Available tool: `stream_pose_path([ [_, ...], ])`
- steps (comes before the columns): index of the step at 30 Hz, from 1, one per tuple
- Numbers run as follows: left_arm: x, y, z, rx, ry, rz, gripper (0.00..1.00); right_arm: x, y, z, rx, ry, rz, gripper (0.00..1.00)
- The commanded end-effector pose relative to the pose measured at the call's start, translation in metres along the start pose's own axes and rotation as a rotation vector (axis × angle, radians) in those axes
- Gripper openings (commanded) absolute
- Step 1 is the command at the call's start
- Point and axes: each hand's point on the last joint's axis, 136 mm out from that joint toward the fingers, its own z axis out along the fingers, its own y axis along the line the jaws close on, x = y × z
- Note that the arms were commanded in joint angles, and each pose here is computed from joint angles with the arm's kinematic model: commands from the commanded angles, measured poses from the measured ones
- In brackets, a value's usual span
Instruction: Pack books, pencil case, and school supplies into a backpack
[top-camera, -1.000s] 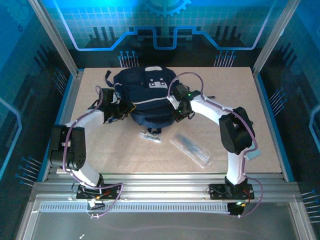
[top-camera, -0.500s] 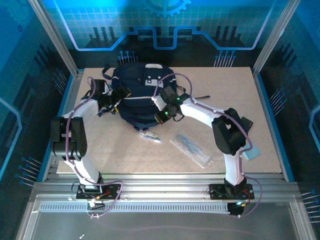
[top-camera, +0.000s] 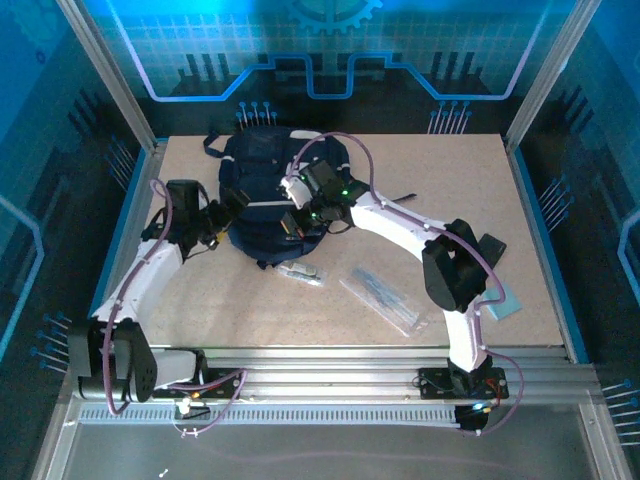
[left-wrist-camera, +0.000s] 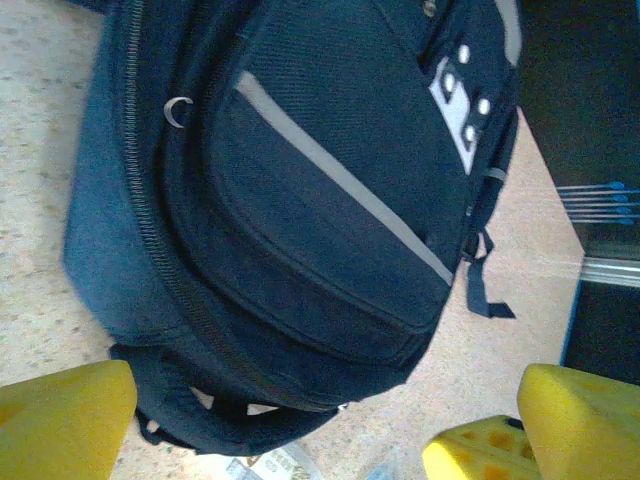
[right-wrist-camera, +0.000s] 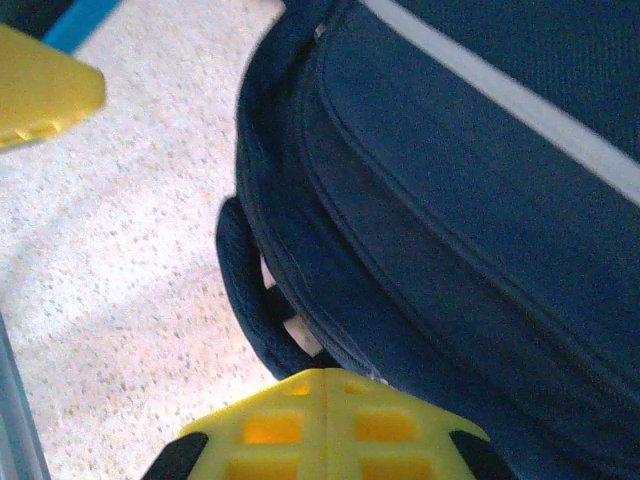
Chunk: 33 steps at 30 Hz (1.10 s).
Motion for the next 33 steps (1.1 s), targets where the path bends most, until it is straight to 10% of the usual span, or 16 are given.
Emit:
stream_pose_path([
  [1, 0.023, 0.019, 0.003, -0.065, 0.032, -0.073, 0.99, -0.006, 0.011, 0.006, -0.041, -0.016, 0.002, 0.0],
  [11, 0.09, 0.023, 0.051, -0.019, 0.006, -0.32, 0.99, 0.027, -0.021, -0.001, 0.099, 0.081, 0.079, 0.0],
  [19, 0.083, 0.029, 0.083, -0.053, -0.038, -0.335, 0.97, 0.054, -0.023, 0.009, -0.017, 0.075, 0.178, 0.43],
  [33, 0.077, 0.048, 0.086, -0.081, -0.082, -0.316, 0.46, 0.046, -0.049, 0.042, -0.083, -0.009, 0.269, 0.61],
])
